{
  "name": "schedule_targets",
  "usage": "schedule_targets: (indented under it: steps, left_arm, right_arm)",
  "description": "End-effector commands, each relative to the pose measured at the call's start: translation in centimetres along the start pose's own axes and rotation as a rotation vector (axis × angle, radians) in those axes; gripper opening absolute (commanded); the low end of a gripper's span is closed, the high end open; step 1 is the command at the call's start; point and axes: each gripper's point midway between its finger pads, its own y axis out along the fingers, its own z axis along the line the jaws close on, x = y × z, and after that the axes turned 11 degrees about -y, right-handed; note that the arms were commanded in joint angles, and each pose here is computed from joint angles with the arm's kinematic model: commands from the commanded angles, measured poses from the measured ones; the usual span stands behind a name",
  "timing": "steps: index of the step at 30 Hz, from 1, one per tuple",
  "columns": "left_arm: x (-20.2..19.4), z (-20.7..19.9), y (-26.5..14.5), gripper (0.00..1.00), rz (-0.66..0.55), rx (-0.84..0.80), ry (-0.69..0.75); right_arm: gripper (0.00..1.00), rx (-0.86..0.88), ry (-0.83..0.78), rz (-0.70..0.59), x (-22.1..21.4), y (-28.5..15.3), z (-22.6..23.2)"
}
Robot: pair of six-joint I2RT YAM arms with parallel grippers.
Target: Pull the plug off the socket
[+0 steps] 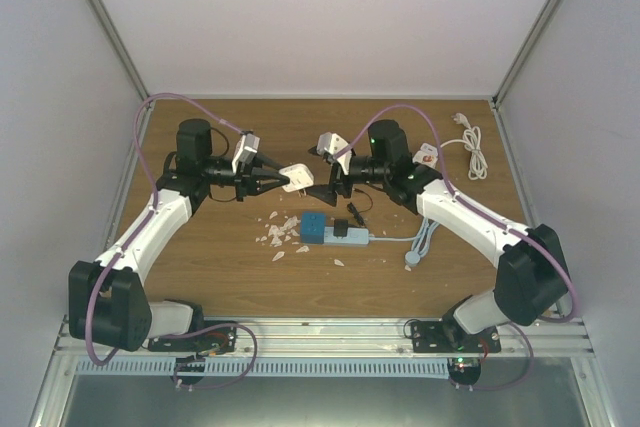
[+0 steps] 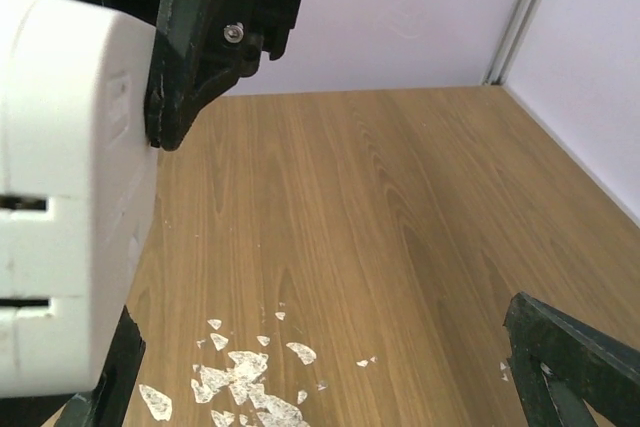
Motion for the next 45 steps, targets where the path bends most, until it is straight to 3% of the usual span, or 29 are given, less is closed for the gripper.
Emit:
schedule_targets:
  steps: [1,9,32,45]
  left_arm:
    - [-0.6,1.3,0.3,0.0,0.004,0.057,-0.005]
    - [-0.8,1.9,0.3,0.0,0.004,0.061,-0.024]
    - [-2.3,-1.2,0.9,0.0,0.039,-0.08,0.021]
    - [-2.9,-1.2,1.7,0.0,0.071,-0.04,0.055]
  right_arm:
    - [1.0,-0.023,-0.049,-0.097,3.4,0.5,-0.6]
    - [1.0,0.011,-0.069,-0.099,3.7,0.5,0.1]
    - [0.95,-0.157,-0.104,-0.059,4.1,-1.3,-4.1]
    - [0.95,-0.216,-0.123,-0.053,5.5,-2.2,-6.0]
